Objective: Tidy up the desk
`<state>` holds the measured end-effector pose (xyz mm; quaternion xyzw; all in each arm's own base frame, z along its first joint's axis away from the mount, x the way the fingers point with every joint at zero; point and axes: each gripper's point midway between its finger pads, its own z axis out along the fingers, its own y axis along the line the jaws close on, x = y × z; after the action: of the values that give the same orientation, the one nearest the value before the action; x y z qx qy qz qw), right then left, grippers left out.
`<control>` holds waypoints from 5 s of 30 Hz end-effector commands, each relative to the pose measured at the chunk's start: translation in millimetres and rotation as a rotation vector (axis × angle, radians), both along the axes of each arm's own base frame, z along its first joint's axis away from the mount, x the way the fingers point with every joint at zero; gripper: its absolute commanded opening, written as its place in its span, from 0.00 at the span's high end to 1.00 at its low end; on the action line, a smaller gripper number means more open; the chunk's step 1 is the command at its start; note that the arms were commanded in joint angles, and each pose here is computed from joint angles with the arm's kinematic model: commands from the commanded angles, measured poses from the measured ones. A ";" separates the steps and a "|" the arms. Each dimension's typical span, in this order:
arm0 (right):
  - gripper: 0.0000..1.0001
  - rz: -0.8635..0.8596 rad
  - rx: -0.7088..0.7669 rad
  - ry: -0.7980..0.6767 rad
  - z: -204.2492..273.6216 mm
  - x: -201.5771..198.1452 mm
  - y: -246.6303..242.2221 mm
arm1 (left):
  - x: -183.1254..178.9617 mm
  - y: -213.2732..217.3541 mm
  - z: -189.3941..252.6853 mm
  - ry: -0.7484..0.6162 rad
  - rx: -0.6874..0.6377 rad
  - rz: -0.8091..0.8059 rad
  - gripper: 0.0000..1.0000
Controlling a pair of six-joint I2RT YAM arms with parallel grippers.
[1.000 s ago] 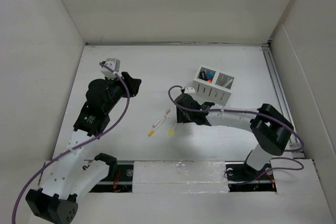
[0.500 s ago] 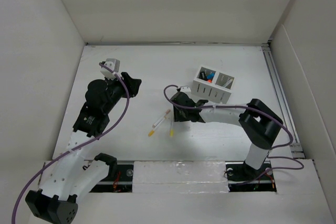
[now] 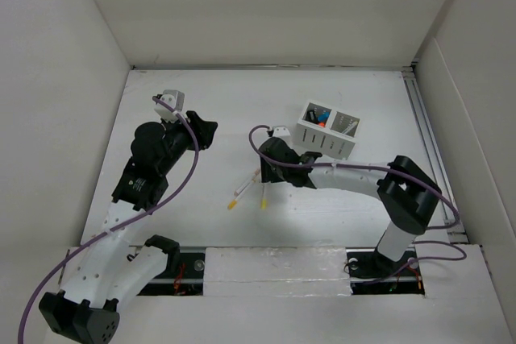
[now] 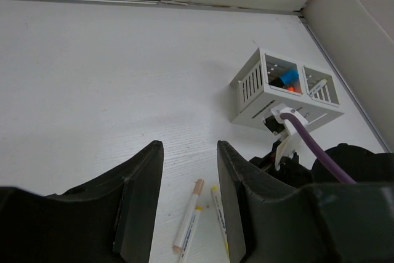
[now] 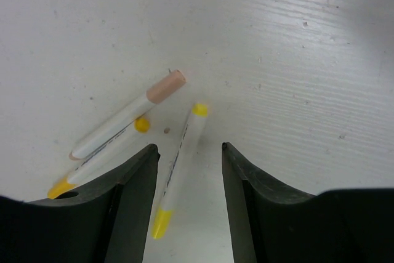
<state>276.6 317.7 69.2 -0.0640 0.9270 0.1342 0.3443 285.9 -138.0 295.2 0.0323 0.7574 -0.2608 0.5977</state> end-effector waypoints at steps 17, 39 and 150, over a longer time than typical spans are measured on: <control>0.57 -0.033 -0.156 0.029 -41.5 4.8 -6.2 | -0.4 0.2 24.0 -0.071 -0.026 0.002 0.64; 1.00 -0.103 0.130 -0.154 64.3 35.7 -25.0 | -5.8 -1.0 29.5 -0.089 -0.036 -0.015 0.64; 0.43 0.246 -0.086 -0.031 -34.5 -57.7 109.3 | -2.1 -5.2 22.1 -0.060 -0.036 -0.027 0.64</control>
<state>218.8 429.9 41.8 -0.1917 0.9083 0.1581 0.3365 284.2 -141.1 295.1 0.0357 0.7574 -0.2692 0.5938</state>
